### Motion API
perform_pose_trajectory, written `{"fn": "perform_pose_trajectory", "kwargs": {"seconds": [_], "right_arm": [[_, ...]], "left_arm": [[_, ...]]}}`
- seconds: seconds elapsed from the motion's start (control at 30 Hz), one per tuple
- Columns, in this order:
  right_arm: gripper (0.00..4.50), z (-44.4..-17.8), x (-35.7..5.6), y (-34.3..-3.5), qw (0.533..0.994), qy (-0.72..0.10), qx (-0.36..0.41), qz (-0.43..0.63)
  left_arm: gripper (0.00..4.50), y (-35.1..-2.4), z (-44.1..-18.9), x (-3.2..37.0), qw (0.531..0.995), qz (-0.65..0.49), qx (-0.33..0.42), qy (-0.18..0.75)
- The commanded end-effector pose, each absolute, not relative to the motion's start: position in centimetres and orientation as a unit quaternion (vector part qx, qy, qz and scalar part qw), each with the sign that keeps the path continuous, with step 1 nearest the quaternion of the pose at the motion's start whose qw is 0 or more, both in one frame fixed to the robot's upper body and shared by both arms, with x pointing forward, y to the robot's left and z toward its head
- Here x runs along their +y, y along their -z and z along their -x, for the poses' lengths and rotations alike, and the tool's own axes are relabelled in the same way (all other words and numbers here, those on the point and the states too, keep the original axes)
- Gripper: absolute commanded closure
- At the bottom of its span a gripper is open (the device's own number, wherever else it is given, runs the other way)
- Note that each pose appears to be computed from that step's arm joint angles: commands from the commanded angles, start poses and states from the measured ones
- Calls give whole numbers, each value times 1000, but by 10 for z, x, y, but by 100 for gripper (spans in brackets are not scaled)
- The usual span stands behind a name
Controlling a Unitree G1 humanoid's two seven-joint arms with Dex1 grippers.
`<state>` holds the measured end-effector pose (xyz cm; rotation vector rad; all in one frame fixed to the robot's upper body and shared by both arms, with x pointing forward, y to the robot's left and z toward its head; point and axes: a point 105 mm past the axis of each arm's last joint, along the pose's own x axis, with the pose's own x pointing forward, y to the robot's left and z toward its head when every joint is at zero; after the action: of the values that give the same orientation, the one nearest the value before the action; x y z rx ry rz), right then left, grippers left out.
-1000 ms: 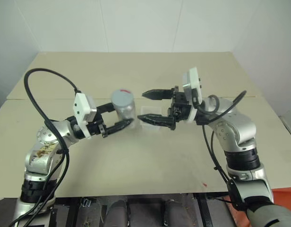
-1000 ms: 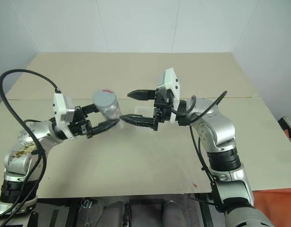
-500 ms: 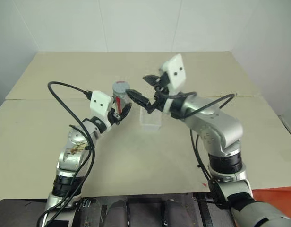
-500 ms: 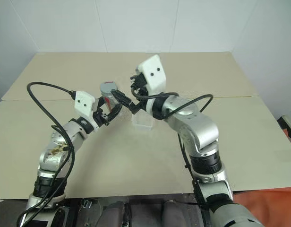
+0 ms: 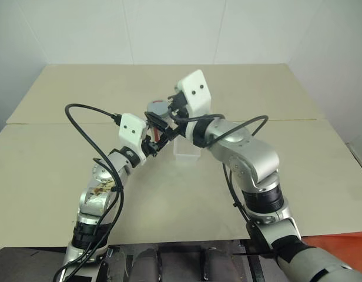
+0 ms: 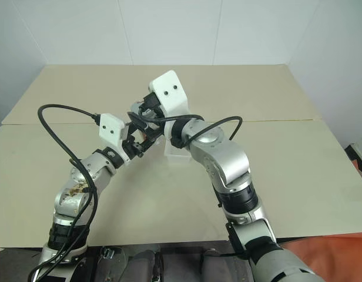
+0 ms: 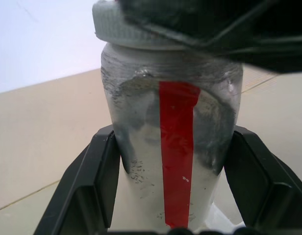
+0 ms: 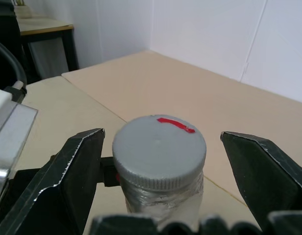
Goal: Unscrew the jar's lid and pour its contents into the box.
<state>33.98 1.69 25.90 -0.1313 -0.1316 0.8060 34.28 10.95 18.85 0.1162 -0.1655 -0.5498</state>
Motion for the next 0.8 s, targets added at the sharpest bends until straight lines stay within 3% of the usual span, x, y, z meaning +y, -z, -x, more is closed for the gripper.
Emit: {"fn": "perform_pose_trajectory", "kwargs": {"seconds": [0.03, 0.8], "right_arm": [[5, -339, 17, -273, 917, -383, -89, 68], [5, -338, -1, -269, 916, -380, -91, 88]], "left_arm": [[173, -203, -335, 106, 951, -57, -108, 285], [173, -210, -334, 124, 952, -50, -108, 282]]}}
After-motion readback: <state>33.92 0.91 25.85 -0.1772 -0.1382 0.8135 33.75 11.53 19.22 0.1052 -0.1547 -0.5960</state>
